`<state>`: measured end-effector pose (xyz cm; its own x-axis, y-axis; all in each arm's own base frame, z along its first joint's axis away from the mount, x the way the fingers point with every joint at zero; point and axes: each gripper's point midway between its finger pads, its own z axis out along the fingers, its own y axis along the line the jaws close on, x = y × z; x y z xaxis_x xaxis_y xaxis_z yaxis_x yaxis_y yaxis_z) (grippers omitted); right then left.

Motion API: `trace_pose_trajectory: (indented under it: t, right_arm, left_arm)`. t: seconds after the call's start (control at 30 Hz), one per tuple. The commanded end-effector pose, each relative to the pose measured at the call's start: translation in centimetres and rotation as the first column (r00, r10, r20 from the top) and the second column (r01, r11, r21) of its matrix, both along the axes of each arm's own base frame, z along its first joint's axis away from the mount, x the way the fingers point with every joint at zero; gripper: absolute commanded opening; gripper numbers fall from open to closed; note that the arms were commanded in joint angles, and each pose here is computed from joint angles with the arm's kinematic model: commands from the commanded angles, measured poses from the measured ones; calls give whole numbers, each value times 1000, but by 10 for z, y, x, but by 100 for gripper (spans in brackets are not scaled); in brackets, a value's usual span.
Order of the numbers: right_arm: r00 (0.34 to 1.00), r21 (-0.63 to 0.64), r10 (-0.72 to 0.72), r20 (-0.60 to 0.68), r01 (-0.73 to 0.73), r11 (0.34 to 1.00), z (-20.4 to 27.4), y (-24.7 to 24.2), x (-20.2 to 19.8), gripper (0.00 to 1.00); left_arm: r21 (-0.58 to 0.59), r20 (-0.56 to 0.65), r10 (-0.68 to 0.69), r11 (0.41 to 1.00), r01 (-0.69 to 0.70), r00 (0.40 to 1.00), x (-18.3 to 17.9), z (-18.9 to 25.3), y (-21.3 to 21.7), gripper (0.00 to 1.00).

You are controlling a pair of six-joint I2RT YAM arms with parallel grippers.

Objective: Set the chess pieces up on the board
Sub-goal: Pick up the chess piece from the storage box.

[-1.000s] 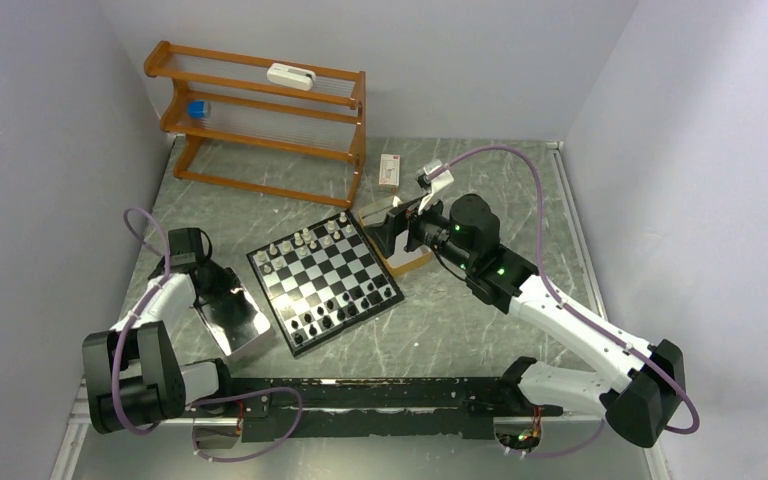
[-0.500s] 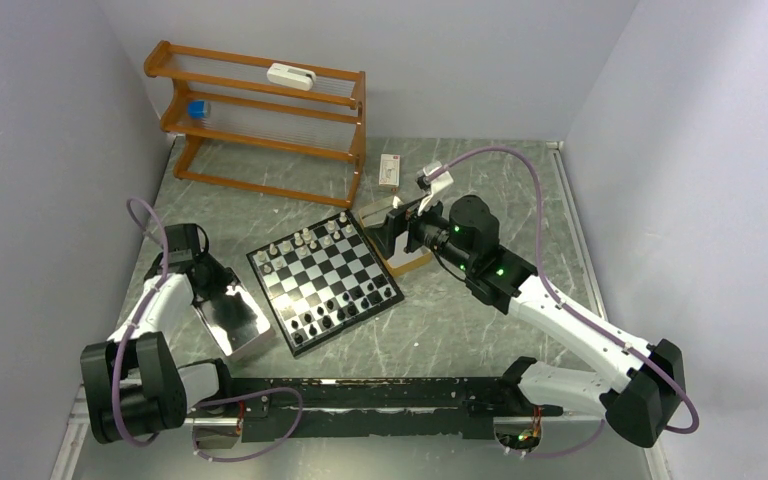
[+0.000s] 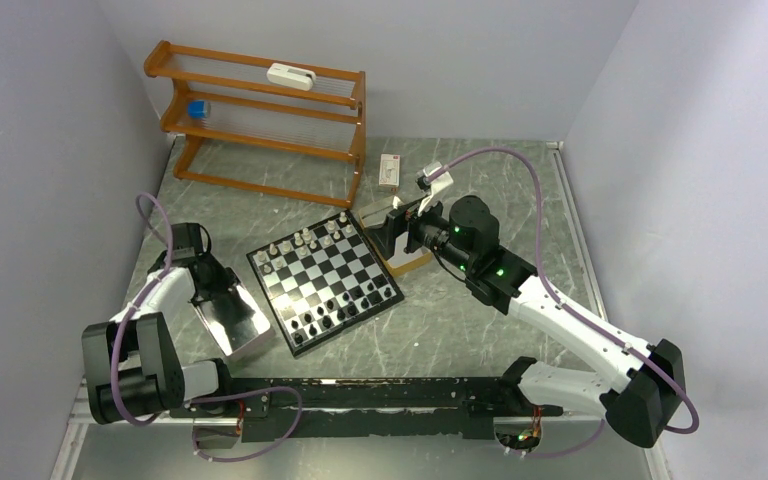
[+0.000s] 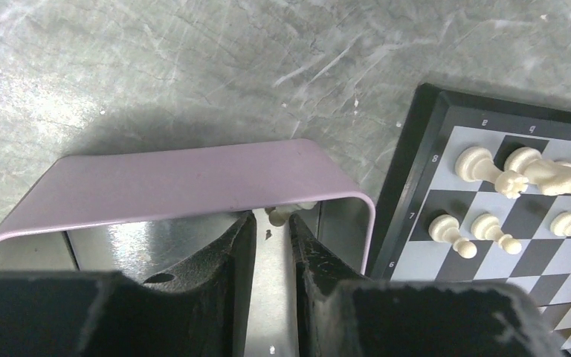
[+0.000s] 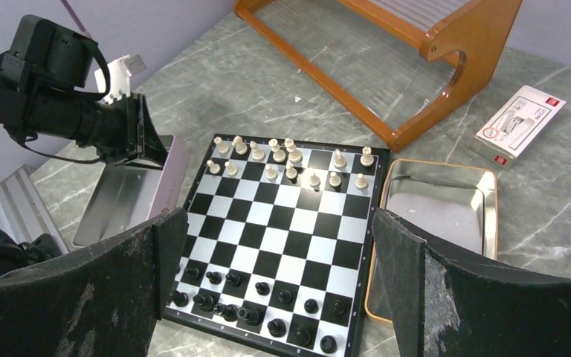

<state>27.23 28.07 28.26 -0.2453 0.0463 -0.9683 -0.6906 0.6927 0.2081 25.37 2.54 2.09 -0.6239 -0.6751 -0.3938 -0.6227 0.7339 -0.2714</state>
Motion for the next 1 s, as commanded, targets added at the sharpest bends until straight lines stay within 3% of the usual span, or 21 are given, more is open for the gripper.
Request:
trace_pose_trajectory:
  t: [0.0,0.7,0.97]
  right_arm:
    - [999,28,-11,39,10,1000,10,-3,1,100]
    - [999,32,-17,46,15,999,12,-6,0,100]
    - [999,35,-15,48,13,999,13,-6,-1,100]
  left_arm:
    - [34,34,-2,999,1,999,11,5,9,27]
    - [25,3,-15,1000,15,1000,6,-10,3,22]
    - [46,-11,7,999,-7,1000,3,-9,7,11]
